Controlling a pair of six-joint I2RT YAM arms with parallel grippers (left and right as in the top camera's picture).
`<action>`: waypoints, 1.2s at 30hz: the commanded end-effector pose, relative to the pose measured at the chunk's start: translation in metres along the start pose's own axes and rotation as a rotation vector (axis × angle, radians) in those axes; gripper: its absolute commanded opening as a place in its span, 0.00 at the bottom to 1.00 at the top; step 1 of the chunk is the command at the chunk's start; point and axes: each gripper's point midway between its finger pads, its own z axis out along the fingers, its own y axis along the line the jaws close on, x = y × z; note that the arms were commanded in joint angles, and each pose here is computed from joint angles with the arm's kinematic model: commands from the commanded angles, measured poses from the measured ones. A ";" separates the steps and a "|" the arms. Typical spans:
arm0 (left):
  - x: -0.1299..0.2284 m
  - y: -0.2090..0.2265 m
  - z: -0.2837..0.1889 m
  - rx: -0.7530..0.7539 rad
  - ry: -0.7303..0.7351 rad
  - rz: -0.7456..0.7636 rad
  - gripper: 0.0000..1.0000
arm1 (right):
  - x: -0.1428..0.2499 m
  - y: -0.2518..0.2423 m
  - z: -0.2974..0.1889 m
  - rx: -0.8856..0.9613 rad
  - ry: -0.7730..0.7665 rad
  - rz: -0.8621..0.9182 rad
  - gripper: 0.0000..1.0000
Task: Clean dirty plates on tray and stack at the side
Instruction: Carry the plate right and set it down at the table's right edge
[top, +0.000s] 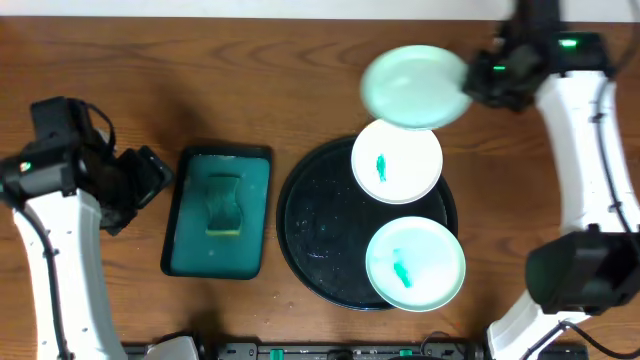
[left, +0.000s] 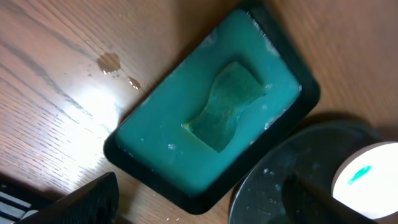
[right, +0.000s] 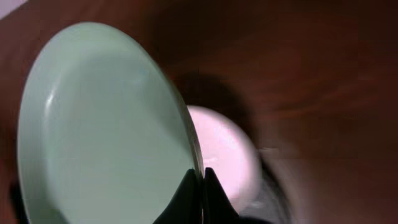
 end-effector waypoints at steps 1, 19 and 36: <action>0.007 -0.012 0.010 0.004 0.034 0.090 0.84 | -0.017 -0.048 -0.009 0.028 -0.017 0.037 0.01; 0.039 -0.090 0.020 0.108 0.011 0.382 0.84 | 0.024 -0.305 0.058 0.183 -0.092 0.570 0.01; 0.039 -0.089 0.020 0.107 0.010 0.409 0.84 | 0.004 -0.252 0.037 0.018 -0.122 0.427 0.87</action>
